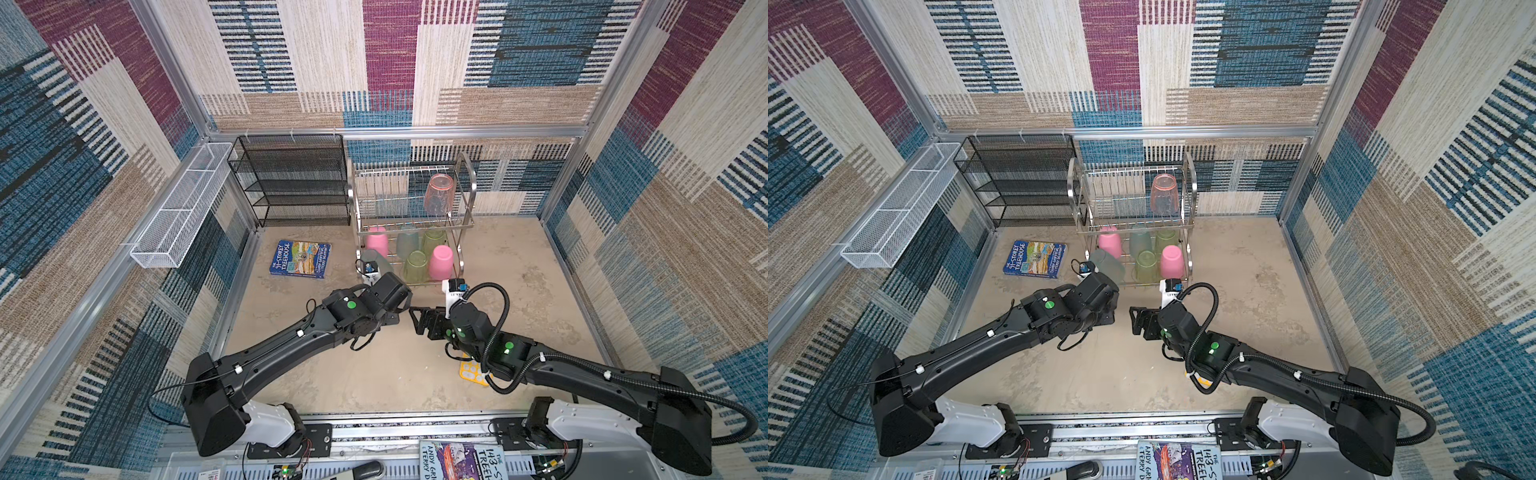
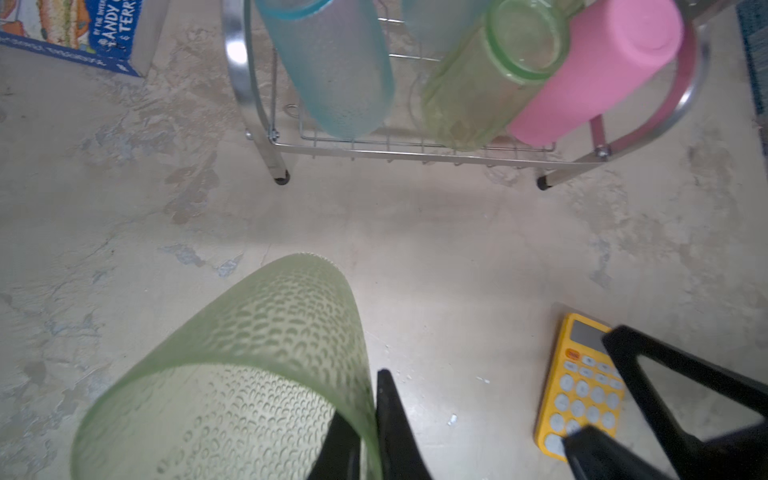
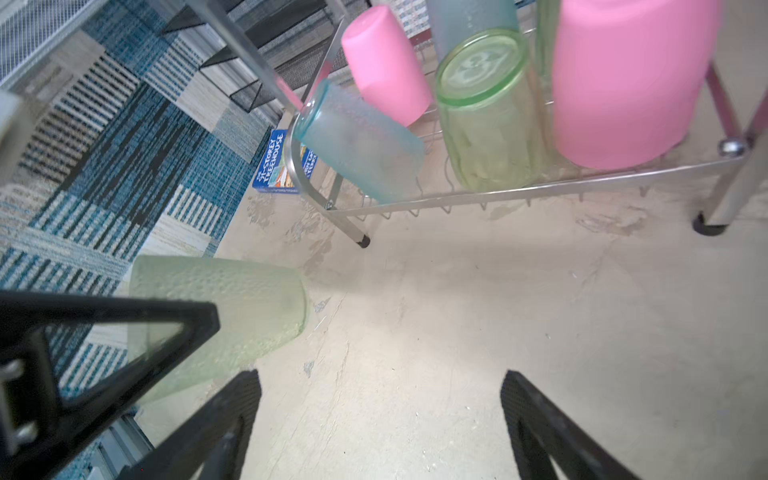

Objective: Load the cups into the dish rack
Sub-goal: 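Lift the green cup with left gripper toward the right gripper while right gripper approaches, then close the right gripper on the green cup held by the left gripper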

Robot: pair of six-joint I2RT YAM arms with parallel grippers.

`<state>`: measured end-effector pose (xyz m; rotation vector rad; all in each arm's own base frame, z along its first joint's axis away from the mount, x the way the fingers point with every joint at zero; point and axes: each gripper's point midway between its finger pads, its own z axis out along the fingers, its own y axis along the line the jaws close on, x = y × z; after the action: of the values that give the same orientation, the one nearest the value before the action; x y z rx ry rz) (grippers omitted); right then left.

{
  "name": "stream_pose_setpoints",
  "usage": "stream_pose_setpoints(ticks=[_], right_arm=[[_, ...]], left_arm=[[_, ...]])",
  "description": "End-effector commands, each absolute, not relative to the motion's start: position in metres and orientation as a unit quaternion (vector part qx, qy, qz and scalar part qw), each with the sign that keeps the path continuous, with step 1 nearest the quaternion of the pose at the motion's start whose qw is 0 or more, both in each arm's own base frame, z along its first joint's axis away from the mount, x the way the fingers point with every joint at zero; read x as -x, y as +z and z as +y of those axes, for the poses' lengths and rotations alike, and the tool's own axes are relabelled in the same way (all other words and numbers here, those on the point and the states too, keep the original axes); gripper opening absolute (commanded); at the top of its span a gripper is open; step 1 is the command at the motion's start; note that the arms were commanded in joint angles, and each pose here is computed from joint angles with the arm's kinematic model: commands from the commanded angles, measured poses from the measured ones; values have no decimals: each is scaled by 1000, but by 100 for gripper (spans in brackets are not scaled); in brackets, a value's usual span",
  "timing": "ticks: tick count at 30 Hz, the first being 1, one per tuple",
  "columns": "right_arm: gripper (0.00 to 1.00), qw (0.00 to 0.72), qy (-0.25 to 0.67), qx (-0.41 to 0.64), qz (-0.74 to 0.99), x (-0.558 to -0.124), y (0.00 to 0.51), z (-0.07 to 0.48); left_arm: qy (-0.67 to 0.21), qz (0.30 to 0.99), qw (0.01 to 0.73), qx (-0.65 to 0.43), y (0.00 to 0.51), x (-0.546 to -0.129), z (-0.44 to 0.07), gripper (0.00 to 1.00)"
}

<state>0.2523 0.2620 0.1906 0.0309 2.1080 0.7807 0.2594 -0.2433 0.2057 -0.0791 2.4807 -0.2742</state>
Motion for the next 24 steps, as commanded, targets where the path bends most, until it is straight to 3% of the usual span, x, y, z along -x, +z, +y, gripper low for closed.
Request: stream_pose_setpoints(ticks=[1, 15, 24], right_arm=[[93, 413, 333, -50, 847, -251, 193, 255], [93, 380, 439, -141, 802, -261, 236, 238], [93, 360, 521, -176, 754, -265, 275, 228]], left_arm=[[-156, 933, 324, 9, 220, -256, -265, 0], [-402, 831, 384, 13, 290, -241, -297, 0], [-493, 769, 406, -10, 312, -232, -311, 0]])
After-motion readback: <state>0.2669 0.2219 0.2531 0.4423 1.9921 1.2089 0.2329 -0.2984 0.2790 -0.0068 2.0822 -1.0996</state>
